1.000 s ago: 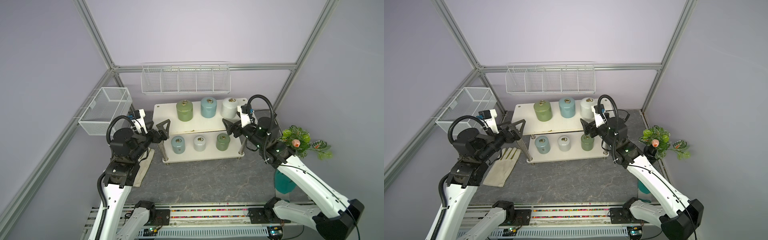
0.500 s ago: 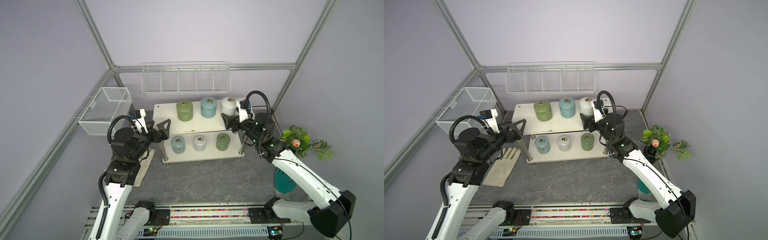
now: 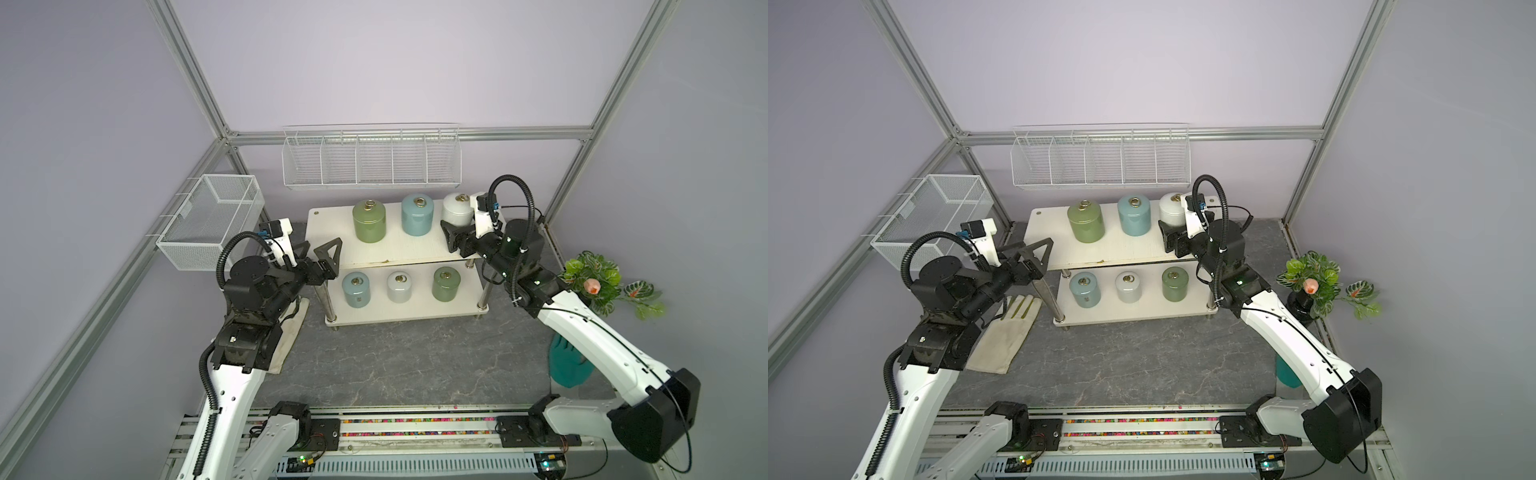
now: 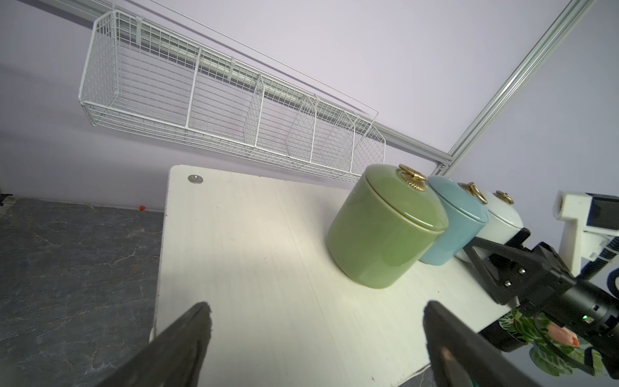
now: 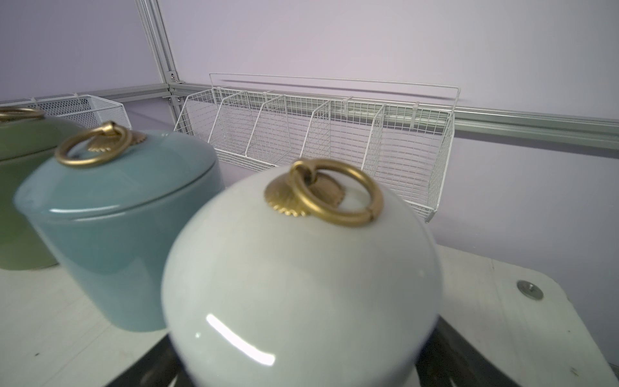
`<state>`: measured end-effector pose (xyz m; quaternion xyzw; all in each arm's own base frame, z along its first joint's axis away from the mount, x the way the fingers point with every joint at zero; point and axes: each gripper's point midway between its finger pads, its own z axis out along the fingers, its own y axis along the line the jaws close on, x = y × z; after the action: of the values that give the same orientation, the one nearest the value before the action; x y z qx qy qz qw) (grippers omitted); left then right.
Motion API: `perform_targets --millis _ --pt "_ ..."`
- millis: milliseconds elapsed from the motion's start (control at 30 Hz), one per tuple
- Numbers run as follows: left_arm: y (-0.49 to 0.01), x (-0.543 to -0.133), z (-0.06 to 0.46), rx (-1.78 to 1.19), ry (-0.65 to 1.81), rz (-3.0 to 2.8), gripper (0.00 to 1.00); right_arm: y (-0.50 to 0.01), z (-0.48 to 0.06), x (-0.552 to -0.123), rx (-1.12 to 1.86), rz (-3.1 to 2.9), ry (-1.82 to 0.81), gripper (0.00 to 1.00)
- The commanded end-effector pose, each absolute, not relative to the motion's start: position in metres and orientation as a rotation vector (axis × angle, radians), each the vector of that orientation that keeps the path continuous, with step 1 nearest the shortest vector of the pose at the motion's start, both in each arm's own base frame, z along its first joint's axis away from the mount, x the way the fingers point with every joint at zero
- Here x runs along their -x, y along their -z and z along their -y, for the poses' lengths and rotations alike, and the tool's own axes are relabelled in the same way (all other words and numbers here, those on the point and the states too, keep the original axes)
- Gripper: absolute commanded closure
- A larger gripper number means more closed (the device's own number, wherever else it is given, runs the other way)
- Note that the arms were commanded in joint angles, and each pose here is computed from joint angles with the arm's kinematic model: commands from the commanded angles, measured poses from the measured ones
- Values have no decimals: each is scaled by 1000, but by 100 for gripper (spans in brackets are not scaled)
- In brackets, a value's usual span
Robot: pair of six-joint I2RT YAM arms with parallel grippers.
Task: Remove the tea canisters from the shelf
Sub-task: Pick up the tea canister from the shelf.
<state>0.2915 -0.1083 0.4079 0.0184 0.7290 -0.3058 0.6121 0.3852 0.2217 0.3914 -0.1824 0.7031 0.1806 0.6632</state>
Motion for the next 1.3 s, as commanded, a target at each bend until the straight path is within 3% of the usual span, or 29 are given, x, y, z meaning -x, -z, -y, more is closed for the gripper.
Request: perform_targets --millis 0,400,567,867,1267 --pt "-409 -290 111 -49 731 -1669 0 -408 -219 -392 373 -1545 -413 11" --pt "-407 -294 112 -48 734 -1673 0 -415 -216 -406 331 -1514 -394 11" --pt "-405 -294 112 -44 727 -1677 0 -414 -218 -405 337 -1509 -407 0" --pt "-401 -297 111 -43 718 -1685 0 -415 -213 -395 354 -1495 -398 24" --pt "-398 -302 112 -36 719 -1696 0 -427 -212 -373 404 -1457 -431 31"
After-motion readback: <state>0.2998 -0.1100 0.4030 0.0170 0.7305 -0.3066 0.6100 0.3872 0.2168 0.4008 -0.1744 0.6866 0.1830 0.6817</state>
